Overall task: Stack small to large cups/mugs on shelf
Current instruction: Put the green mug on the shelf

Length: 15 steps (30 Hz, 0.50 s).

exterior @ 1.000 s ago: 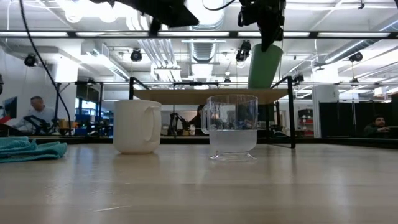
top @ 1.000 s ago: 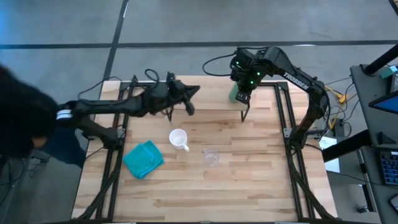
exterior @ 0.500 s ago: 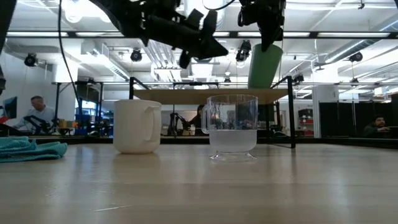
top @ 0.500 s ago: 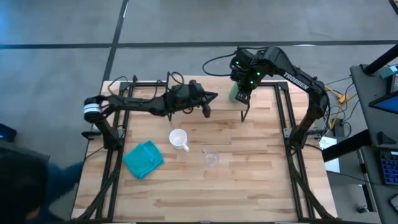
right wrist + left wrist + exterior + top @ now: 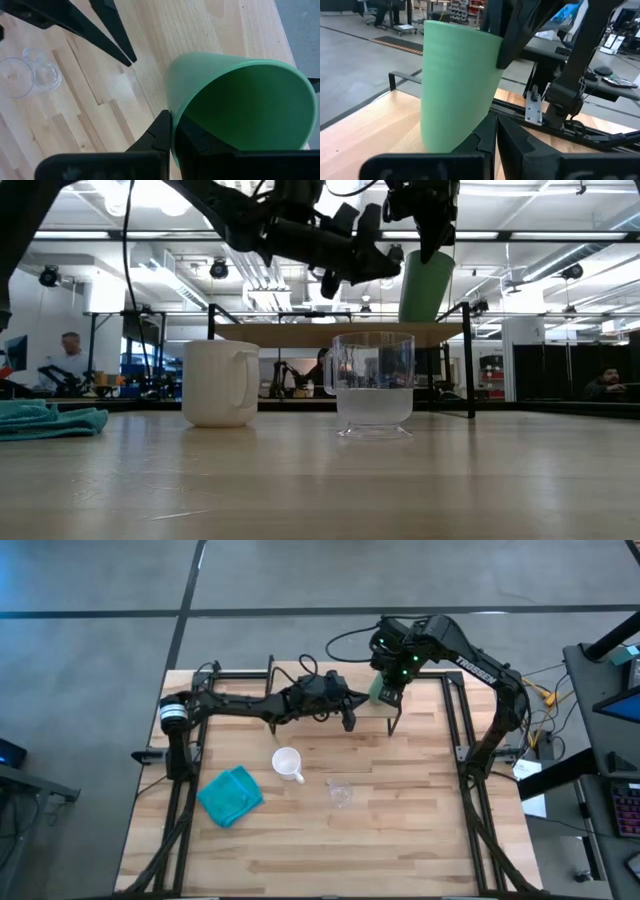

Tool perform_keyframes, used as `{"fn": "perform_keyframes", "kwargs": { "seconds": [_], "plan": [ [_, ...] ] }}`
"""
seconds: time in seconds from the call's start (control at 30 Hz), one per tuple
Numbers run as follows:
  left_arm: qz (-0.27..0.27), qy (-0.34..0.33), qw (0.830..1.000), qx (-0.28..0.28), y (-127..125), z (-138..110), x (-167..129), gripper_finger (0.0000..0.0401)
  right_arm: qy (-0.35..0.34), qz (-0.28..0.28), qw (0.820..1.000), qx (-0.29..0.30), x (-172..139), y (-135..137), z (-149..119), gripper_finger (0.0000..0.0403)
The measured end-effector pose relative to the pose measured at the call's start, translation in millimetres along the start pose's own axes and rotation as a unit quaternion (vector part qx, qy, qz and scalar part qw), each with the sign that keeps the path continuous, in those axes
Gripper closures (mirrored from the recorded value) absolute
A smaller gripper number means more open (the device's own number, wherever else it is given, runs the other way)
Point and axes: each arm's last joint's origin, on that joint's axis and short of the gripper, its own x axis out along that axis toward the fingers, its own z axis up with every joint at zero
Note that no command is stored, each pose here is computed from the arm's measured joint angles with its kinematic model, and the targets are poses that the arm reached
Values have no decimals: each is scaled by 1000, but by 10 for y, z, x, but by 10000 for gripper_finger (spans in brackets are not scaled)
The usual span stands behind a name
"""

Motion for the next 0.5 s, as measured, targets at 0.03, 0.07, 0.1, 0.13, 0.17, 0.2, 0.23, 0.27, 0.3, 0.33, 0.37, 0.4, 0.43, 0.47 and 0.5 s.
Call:
{"fn": "perform_keyframes", "kwargs": {
  "seconds": [0.03,0.07,0.1,0.13,0.17,0.2,0.23,0.27,0.3,0.33,0.37,0.4,0.43,0.47,0.5],
  "plan": [
    [1,0,1000,0,13,-8,12,401,0,0,1000,0,0,0,0,394],
    [3,1,1000,0,32,-15,16,401,0,0,1000,0,0,0,0,394],
    [6,3,1000,-1,52,-30,23,401,0,0,1000,0,0,0,0,394],
    [9,5,1000,-1,75,-49,35,401,0,0,1000,0,0,0,0,394],
    [12,7,1000,-1,99,-66,46,401,0,0,1000,0,0,0,0,394],
    [16,10,1000,-1,117,-84,55,401,0,0,1000,0,0,1,0,394],
    [20,12,1000,-2,142,-101,63,401,0,0,1000,0,0,1,0,394],
    [22,14,1000,-2,164,-120,74,401,0,0,1000,0,-1,1,1,394],
    [24,15,1000,-3,185,-133,81,401,0,0,1000,0,0,1,1,394],
    [28,17,999,-3,212,-149,90,401,0,0,1000,0,-1,1,1,394],
    [31,20,999,-3,239,-169,100,401,0,0,1000,0,-1,1,1,394],
    [33,22,999,-6,259,-187,108,401,0,0,1000,2,-1,1,1,394],
    [36,25,999,-15,281,-208,117,401,-1,0,1000,5,-1,1,1,394],
    [38,26,999,-26,302,-219,127,401,-1,0,1000,7,-1,7,1,394],
    [40,25,998,-37,318,-222,137,401,-1,0,1000,9,-2,7,1,394]
  ]
}}
